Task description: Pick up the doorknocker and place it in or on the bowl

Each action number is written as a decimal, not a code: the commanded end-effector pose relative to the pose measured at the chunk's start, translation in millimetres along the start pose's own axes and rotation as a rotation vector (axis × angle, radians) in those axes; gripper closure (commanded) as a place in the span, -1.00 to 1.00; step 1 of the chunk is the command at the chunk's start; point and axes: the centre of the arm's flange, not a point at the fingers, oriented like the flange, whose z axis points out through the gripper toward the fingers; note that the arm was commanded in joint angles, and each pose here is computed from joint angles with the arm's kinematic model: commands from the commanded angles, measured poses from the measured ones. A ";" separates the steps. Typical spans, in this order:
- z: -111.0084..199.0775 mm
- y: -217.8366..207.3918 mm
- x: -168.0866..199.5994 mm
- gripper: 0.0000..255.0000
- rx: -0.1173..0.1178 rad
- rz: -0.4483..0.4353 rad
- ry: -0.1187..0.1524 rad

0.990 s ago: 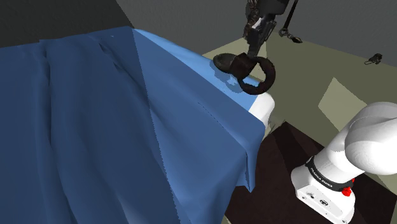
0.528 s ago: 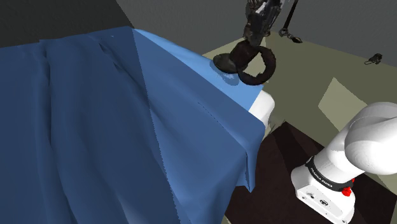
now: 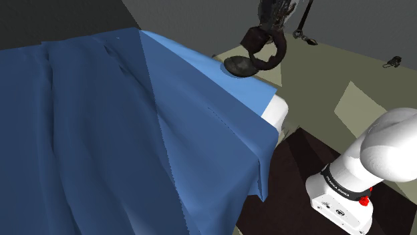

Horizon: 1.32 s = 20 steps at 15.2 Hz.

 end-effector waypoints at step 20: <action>27.7 109.4 74.7 1.00 -0.001 -0.001 0.001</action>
